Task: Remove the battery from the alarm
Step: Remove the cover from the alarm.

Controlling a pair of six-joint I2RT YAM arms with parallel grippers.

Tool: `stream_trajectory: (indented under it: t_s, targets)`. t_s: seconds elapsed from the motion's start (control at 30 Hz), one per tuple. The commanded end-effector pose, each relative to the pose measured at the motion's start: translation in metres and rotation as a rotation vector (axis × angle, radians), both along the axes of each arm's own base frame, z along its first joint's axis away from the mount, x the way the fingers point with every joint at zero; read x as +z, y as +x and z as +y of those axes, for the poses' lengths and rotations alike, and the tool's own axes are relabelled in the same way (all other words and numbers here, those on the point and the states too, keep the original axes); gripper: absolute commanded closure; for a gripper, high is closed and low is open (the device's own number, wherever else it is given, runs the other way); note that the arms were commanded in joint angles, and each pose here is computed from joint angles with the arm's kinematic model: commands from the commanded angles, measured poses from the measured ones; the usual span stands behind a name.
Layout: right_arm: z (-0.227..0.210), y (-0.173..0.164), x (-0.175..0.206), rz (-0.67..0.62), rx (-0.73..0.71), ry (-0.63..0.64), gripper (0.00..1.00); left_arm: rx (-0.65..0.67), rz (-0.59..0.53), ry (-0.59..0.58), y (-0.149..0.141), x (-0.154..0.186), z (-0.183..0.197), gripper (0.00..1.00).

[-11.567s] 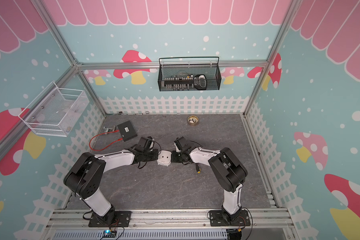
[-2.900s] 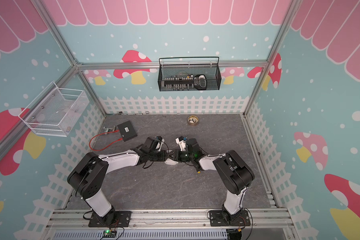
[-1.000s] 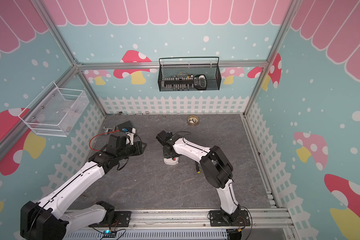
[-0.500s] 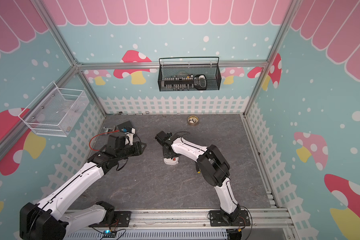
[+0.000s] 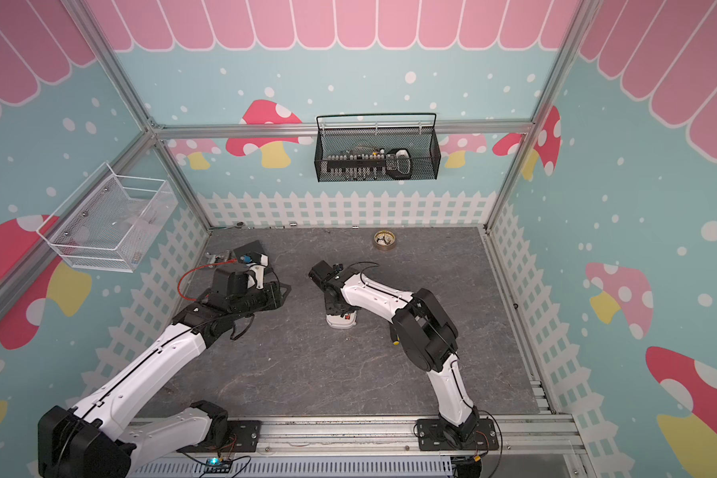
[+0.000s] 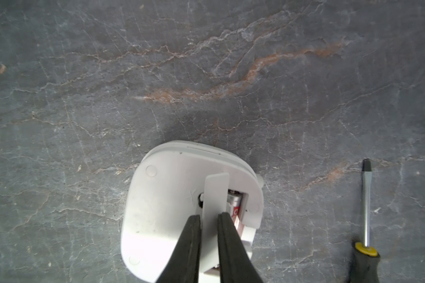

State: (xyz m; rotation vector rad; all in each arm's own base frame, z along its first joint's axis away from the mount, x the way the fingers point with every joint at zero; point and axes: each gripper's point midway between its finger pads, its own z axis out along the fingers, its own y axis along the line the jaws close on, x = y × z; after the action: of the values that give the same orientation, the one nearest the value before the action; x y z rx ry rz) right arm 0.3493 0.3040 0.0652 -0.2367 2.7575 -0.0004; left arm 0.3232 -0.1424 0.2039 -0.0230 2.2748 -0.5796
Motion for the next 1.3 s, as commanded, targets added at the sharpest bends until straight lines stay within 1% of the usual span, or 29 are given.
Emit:
stream_trajectory:
  t_s: [0.0, 0.3, 0.47, 0.6, 0.7, 0.87, 1.1, 1.27]
  targets:
    - [-0.012, -0.006, -0.005, 0.015, -0.015, -0.042, 0.87, -0.012, -0.011, 0.004, -0.002, 0.001, 0.002, 0.58]
    - [-0.02, -0.006, 0.008, -0.014, -0.034, -0.056, 0.95, -0.012, -0.008, 0.004, -0.003, -0.001, 0.002, 0.58]
    - [-0.029, -0.005, 0.035, -0.074, -0.062, -0.051, 1.0, -0.011, -0.005, 0.004, -0.003, -0.002, 0.002, 0.58]
    - [-0.041, -0.007, 0.068, -0.147, -0.085, -0.024, 1.0, -0.01, -0.004, 0.004, -0.003, -0.002, 0.003, 0.58]
    - [-0.056, -0.01, 0.079, -0.171, -0.11, -0.044, 1.0, -0.01, 0.0, 0.005, -0.002, -0.004, 0.002, 0.58]
    - [-0.095, -0.008, 0.066, -0.157, -0.174, -0.135, 1.0, -0.012, 0.004, 0.006, -0.002, -0.005, 0.002, 0.58]
    - [-0.156, -0.007, 0.038, -0.109, -0.269, -0.276, 1.0, -0.01, 0.004, 0.008, -0.002, -0.005, 0.002, 0.58]
    - [-0.186, -0.001, 0.027, -0.094, -0.316, -0.315, 1.0, -0.013, 0.007, 0.006, -0.002, -0.006, 0.002, 0.58]
